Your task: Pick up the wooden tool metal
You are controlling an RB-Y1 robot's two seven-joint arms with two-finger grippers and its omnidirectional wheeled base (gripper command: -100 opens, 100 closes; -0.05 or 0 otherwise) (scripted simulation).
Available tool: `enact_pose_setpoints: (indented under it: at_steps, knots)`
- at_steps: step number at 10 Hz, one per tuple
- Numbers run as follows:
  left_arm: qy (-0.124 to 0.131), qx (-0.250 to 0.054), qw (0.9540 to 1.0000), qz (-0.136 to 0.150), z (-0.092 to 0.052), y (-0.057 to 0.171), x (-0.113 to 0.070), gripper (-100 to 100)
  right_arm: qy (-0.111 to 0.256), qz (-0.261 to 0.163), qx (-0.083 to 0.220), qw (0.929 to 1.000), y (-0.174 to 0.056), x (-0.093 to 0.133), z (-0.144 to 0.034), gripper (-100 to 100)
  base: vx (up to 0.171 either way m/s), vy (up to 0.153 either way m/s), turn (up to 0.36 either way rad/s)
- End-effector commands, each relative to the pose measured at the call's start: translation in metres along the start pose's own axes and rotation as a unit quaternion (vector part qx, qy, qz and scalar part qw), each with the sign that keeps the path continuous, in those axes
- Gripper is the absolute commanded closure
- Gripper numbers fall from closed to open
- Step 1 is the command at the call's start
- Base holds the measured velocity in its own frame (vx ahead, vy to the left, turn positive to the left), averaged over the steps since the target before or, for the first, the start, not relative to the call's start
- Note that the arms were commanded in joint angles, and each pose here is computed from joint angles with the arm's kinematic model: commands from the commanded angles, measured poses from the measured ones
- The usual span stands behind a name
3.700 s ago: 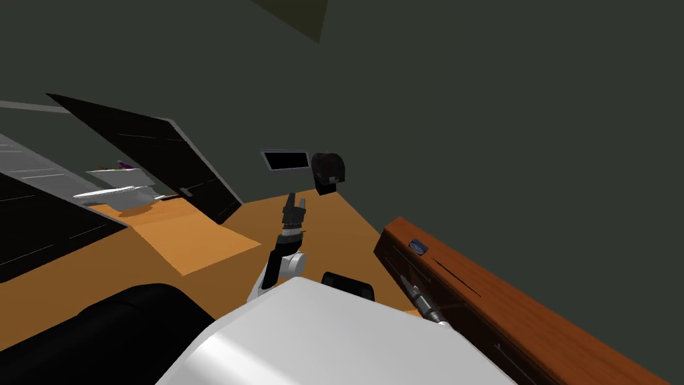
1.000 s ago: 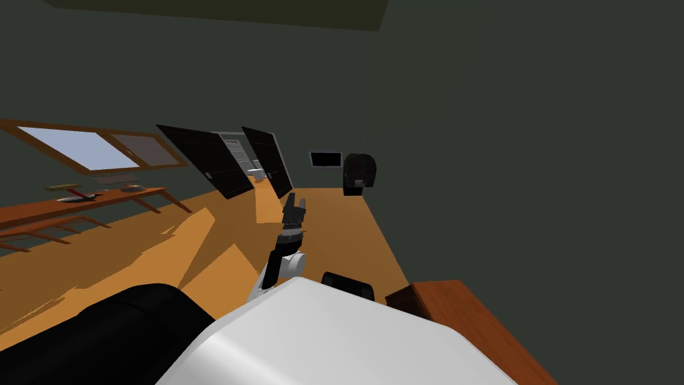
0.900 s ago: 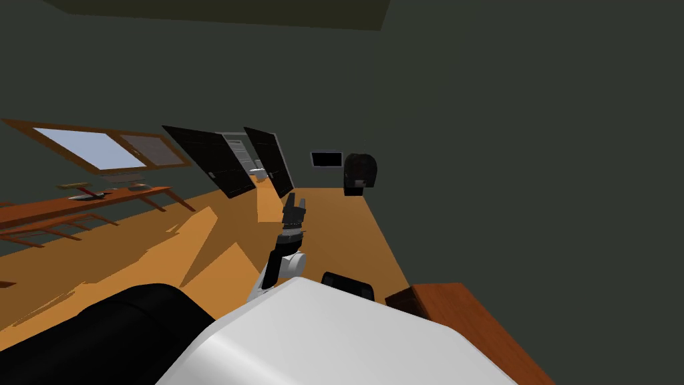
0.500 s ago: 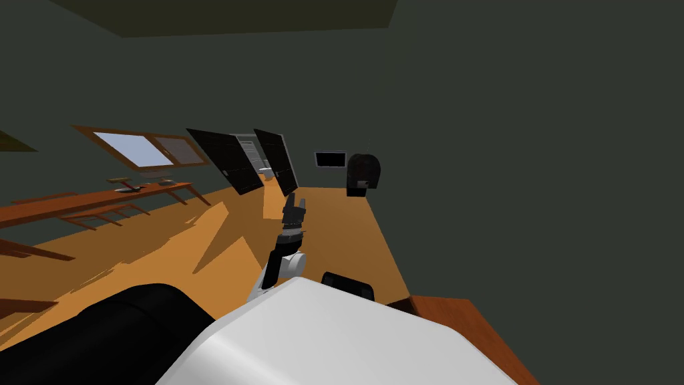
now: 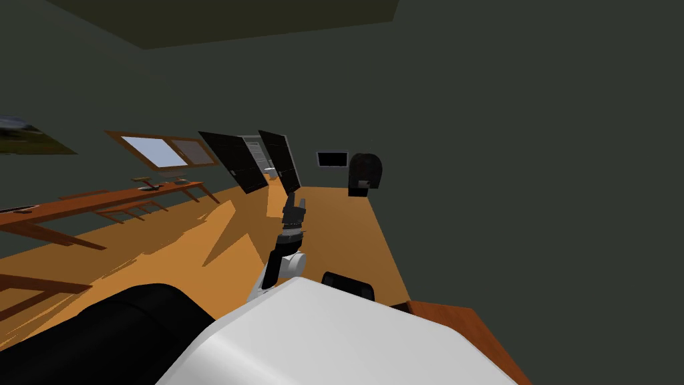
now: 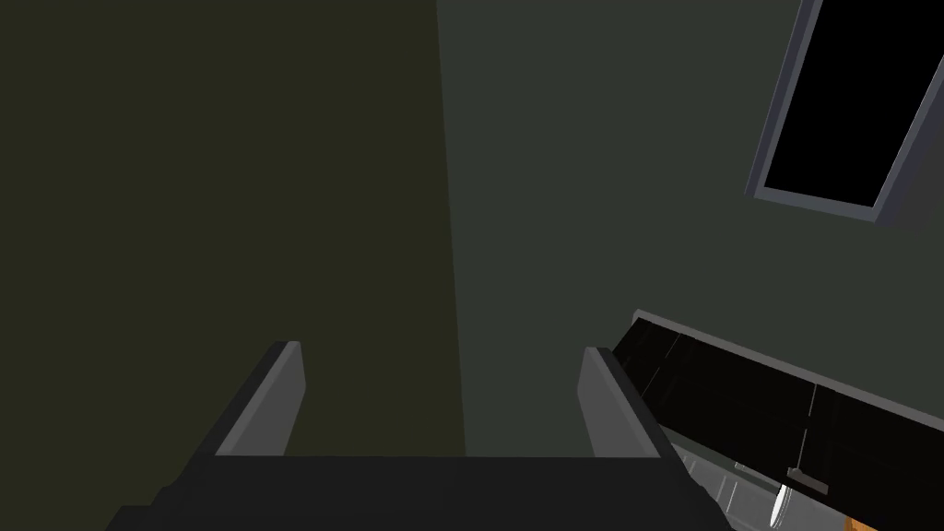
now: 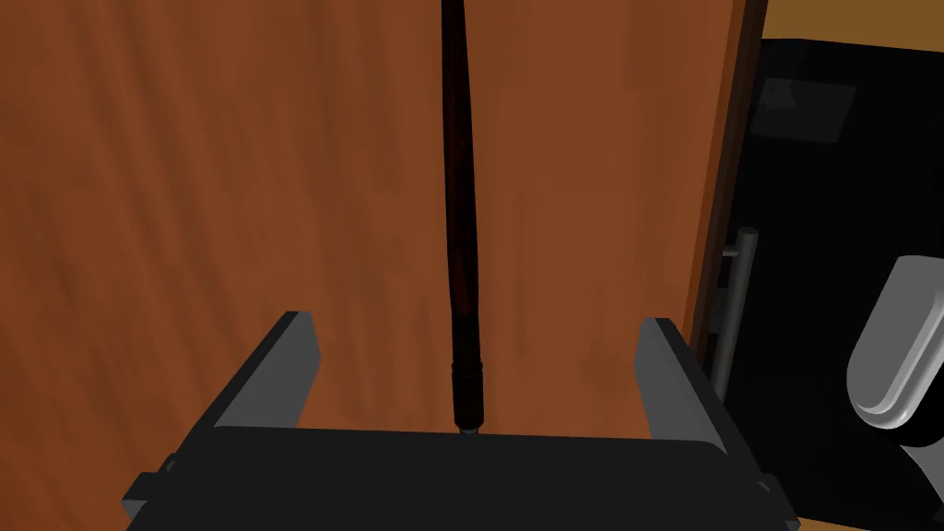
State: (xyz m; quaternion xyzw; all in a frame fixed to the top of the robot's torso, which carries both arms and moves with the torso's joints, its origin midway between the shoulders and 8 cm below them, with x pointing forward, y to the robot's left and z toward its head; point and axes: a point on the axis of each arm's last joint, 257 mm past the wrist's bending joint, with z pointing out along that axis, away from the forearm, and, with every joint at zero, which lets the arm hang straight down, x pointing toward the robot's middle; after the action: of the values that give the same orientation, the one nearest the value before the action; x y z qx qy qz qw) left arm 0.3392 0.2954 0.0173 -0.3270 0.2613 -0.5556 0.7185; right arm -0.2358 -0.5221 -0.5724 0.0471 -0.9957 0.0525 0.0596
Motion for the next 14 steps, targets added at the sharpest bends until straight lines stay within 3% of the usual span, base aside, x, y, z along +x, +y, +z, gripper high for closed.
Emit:
enact_pose_setpoints:
  at_steps: [1, 3, 7, 8, 12, 13, 14]
  knots:
    - [0.000, 0.000, 1.0000, 0.000, 0.000, 0.000, 0.000, 0, 0.000, 0.004, -0.001, 1.0000, 0.013, -0.004, 0.009, -100, -0.021, -0.044, 0.049]
    - [0.000, 0.000, 1.0000, 0.000, 0.000, 0.000, 0.000, 0, 0.000, 0.009, -0.002, 1.0000, 0.033, -0.012, 0.022, -100, -0.068, -0.107, 0.067]
    - [0.000, 0.000, 1.0000, 0.000, 0.000, 0.000, 0.000, 0, 0.000, 0.004, -0.003, 1.0000, 0.034, -0.011, 0.022, -100, -0.009, -0.015, 0.004]
    - [0.000, 0.000, 1.0000, 0.000, 0.000, 0.000, 0.000, 0, 0.000, 0.006, -0.002, 1.0000, 0.033, -0.011, 0.022, 100, 0.000, 0.000, 0.000]
    - [0.000, 0.000, 1.0000, 0.000, 0.000, 0.000, 0.000, 0, 0.000, 0.005, -0.002, 1.0000, 0.033, -0.011, 0.022, 100, 0.000, 0.000, 0.000]
    - [0.000, 0.000, 1.0000, 0.000, 0.000, 0.000, 0.000, 0, 0.000, 0.005, -0.002, 1.0000, 0.033, -0.011, 0.022, 0, 0.000, 0.000, 0.000]
    - [0.000, 0.000, 1.0000, 0.000, 0.000, 0.000, 0.000, 0, 0.000, 0.006, -0.001, 1.0000, 0.020, -0.007, 0.013, 100, 0.023, 0.042, -0.048]
